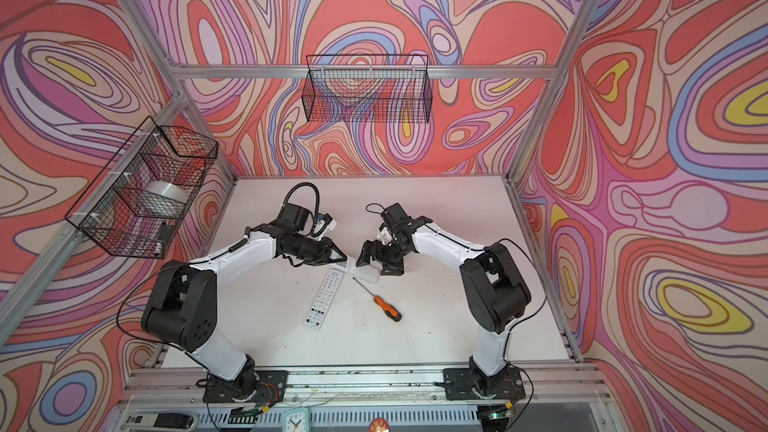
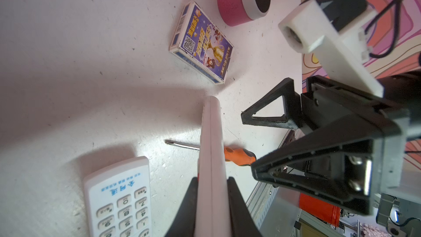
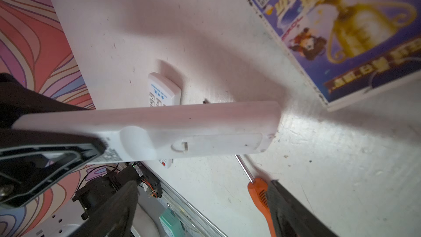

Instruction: Unload the batteries from the remote control

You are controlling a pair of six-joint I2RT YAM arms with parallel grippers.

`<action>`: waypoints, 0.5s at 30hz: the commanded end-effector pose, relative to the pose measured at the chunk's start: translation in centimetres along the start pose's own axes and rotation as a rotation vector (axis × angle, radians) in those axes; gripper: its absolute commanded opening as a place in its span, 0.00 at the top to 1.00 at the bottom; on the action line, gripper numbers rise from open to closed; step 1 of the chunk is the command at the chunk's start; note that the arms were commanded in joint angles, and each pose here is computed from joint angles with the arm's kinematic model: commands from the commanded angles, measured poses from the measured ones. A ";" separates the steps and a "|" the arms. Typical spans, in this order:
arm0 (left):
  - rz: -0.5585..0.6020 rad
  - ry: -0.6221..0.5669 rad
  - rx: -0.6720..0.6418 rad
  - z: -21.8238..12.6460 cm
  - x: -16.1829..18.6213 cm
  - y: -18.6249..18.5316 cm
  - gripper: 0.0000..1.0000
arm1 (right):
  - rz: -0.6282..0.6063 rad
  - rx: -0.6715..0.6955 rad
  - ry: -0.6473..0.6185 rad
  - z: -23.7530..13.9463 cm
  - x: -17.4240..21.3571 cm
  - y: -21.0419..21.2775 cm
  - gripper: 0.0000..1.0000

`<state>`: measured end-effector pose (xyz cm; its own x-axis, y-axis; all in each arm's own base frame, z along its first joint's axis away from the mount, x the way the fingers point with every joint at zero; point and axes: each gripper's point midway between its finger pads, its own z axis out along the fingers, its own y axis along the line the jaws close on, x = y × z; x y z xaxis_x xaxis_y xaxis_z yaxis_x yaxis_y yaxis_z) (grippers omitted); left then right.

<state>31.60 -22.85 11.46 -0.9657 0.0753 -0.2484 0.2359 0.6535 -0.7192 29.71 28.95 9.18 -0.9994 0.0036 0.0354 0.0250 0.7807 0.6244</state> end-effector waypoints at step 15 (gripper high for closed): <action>-0.001 0.015 -0.038 0.4 0.4 1.1 1.00 | 0.029 0.019 -0.034 2.0 -1.6 -2.2 0.13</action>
<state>31.65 -22.82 11.35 -0.9651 0.0736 -0.2512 0.2368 0.6546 -0.7179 30.92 28.99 7.53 -0.9994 0.0291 0.0177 0.0338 0.7773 0.6283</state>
